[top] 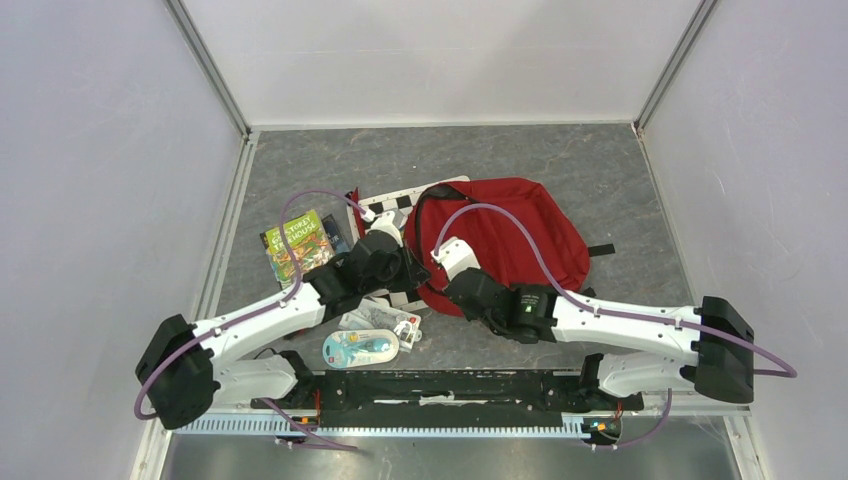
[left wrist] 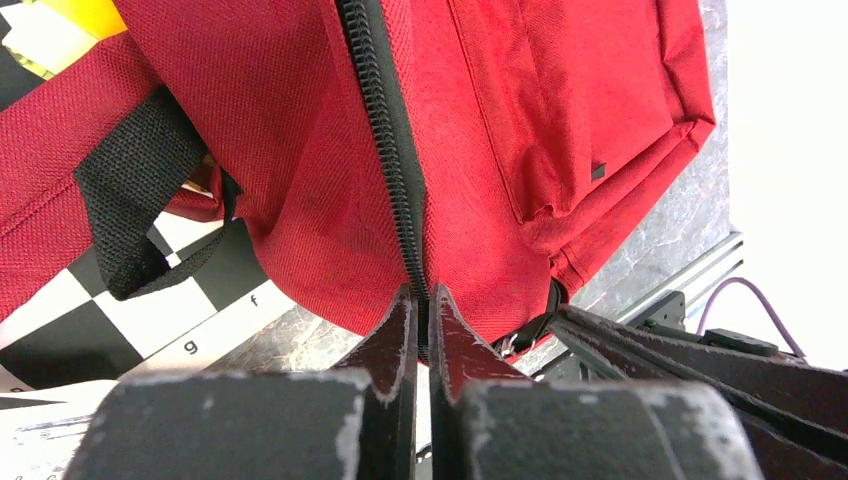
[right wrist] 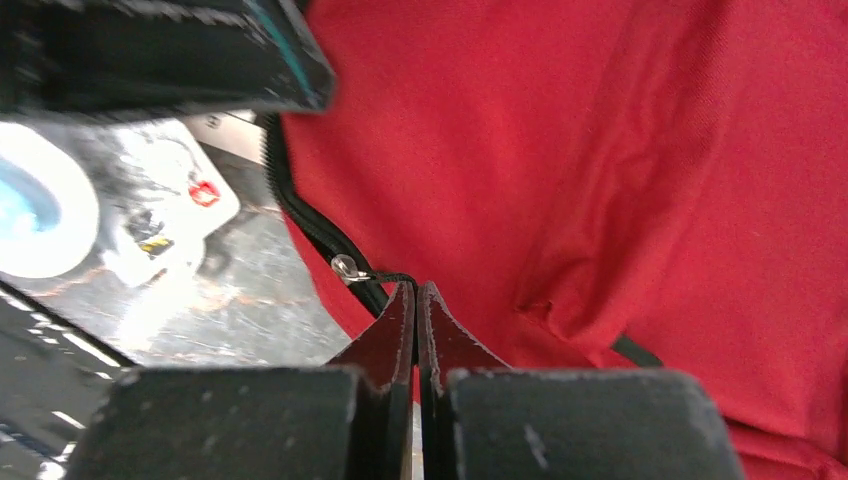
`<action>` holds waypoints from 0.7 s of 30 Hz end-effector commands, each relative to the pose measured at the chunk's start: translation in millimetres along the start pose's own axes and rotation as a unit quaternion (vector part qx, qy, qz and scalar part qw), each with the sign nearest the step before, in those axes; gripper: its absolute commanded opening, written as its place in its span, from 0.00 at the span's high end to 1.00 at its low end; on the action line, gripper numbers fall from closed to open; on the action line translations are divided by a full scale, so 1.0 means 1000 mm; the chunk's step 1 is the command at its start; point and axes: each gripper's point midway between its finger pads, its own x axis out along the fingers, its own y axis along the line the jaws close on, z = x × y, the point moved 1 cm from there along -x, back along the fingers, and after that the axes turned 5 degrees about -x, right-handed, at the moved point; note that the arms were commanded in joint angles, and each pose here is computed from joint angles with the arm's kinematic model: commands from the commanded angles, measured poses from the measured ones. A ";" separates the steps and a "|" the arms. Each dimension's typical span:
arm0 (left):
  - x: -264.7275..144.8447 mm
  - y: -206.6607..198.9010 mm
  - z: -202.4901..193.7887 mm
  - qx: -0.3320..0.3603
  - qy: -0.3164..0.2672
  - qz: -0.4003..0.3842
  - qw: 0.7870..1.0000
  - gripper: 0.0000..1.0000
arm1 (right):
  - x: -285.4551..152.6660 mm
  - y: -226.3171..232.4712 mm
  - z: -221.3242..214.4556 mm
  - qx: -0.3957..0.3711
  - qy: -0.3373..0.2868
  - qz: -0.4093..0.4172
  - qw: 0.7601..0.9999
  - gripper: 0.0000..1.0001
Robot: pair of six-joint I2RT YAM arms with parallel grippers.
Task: Pack the student bag
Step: Unzip the student bag at the center of the board.
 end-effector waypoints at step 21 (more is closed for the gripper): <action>-0.026 0.027 0.044 -0.014 -0.047 -0.014 0.999 0.98 | -0.012 -0.058 -0.101 -0.008 0.154 -0.134 0.979 1.00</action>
